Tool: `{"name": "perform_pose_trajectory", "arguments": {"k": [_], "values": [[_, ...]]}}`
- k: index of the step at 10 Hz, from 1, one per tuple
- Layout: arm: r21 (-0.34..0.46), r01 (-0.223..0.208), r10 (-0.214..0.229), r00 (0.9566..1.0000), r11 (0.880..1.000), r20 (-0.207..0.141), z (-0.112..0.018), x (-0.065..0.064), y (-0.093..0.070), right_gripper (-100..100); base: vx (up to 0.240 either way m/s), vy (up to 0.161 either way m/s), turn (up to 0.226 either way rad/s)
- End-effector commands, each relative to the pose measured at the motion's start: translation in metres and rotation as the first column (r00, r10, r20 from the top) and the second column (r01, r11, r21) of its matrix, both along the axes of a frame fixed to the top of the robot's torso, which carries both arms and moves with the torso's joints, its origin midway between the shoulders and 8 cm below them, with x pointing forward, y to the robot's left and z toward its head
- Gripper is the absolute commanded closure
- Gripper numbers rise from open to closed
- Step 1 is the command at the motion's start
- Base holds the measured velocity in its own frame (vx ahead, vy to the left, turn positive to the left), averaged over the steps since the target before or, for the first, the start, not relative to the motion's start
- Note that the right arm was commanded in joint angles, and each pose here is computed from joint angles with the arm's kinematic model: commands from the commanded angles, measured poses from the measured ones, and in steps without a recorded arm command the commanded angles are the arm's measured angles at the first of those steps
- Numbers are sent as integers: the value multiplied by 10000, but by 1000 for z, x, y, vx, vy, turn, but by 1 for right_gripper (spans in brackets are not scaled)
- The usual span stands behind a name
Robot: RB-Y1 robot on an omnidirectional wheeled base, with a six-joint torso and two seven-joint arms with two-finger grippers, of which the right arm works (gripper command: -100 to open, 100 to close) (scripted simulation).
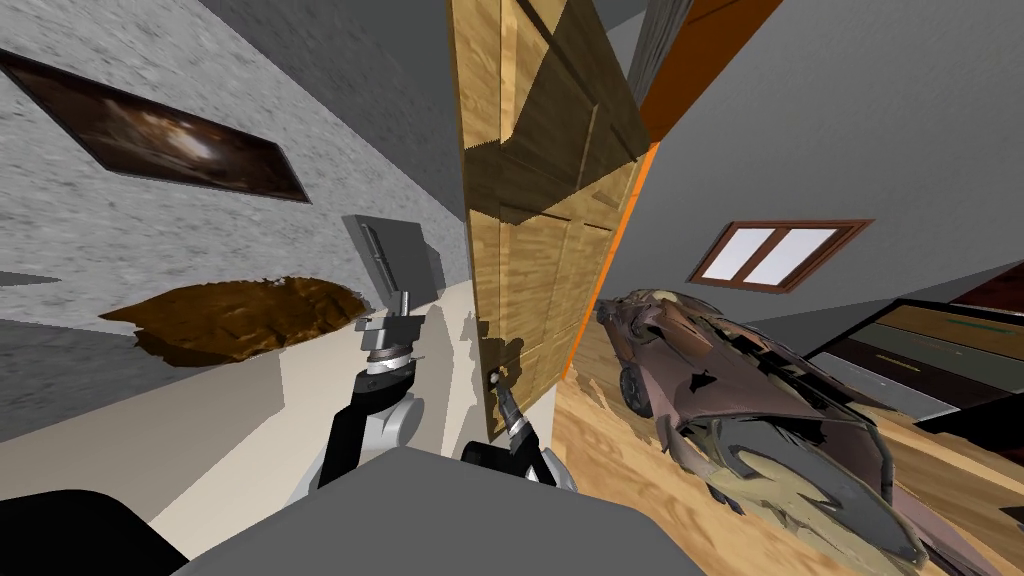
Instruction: Push the door open
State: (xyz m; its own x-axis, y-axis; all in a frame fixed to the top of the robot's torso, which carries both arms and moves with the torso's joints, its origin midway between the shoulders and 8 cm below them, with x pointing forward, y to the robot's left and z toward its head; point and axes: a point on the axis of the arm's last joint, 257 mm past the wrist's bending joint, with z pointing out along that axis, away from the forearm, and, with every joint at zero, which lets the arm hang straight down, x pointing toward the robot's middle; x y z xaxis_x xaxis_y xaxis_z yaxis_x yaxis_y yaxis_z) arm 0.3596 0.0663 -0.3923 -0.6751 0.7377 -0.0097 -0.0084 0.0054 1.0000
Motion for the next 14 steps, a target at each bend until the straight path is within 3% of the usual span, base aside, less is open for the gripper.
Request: {"name": "perform_pose_trajectory", "arguments": {"k": [1, 2, 6, 13, 14], "values": [[2, -1, 1, 10000, 10000, 1, 0, 0, 0, 100, 0, 0, 0], [-68, 84, -84, 10000, 9999, -24, -2, 2, -6, -100, -108, -72, -103], [-16, 186, -186, 9998, 9998, -57, -1, 4, -8, -100, -193, -103, -60], [-59, 349, -349, 9994, 9994, -10, -2, 10, -13, -100, 148, 131, 22], [-59, 349, -349, 9994, 9994, -10, -2, 10, -13, 100, -11, -9, -10]]}}
